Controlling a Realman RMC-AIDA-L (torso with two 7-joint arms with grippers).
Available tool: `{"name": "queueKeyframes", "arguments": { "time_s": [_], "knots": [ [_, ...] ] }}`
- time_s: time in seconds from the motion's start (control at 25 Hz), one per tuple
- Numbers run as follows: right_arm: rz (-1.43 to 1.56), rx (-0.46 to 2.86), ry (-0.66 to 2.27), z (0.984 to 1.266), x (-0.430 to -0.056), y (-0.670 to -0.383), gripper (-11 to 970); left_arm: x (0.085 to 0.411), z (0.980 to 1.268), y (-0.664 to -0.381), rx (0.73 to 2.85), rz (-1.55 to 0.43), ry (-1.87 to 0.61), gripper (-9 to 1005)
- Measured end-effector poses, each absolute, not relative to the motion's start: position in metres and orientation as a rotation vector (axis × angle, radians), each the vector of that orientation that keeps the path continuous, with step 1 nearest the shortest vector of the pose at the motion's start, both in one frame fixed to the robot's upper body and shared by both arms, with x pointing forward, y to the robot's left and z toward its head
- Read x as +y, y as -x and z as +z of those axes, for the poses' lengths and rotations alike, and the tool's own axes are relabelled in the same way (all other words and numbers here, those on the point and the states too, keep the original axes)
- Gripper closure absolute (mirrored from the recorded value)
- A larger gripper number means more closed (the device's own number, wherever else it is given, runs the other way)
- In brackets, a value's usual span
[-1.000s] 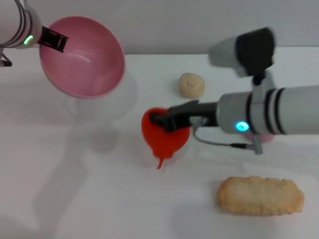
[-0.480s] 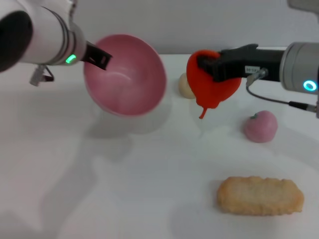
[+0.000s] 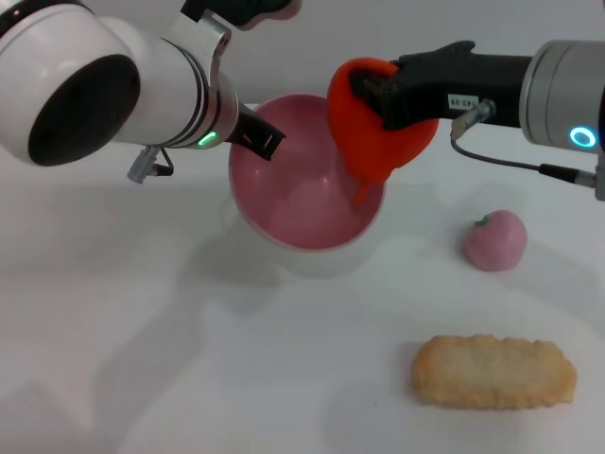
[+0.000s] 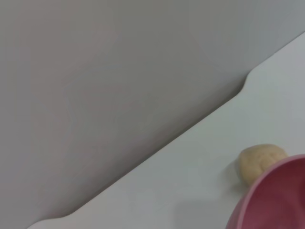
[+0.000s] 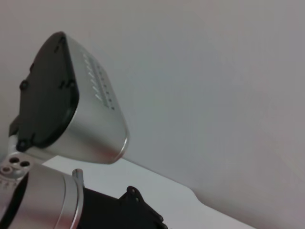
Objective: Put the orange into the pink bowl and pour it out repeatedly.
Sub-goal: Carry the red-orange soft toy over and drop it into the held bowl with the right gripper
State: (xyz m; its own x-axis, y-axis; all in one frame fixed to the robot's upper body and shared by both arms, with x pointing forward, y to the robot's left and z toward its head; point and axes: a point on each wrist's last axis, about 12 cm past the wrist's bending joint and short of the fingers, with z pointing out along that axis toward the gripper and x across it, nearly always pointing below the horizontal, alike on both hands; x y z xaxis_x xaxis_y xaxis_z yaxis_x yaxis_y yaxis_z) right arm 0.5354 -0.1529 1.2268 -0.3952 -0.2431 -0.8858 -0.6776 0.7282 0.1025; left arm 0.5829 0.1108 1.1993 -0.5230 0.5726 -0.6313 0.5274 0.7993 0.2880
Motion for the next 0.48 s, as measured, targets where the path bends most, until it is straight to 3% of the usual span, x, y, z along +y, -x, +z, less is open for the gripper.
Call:
{"name": "queueKeyframes", "arguments": {
  "time_s": [0.44, 0.48],
  "knots": [
    [0.566, 1.971, 0.656, 1.2192, -0.1568, -0.5403, 895, 0.1090, 1.1997, -0.5825, 2.230, 0.059, -0.808, 950],
    [0.565, 1.970, 0.653, 1.2190, -0.1570, -0.5409, 856, 0.1088, 1.1996, -0.5825, 2.230, 0.056, -0.809, 950]
  ]
}}
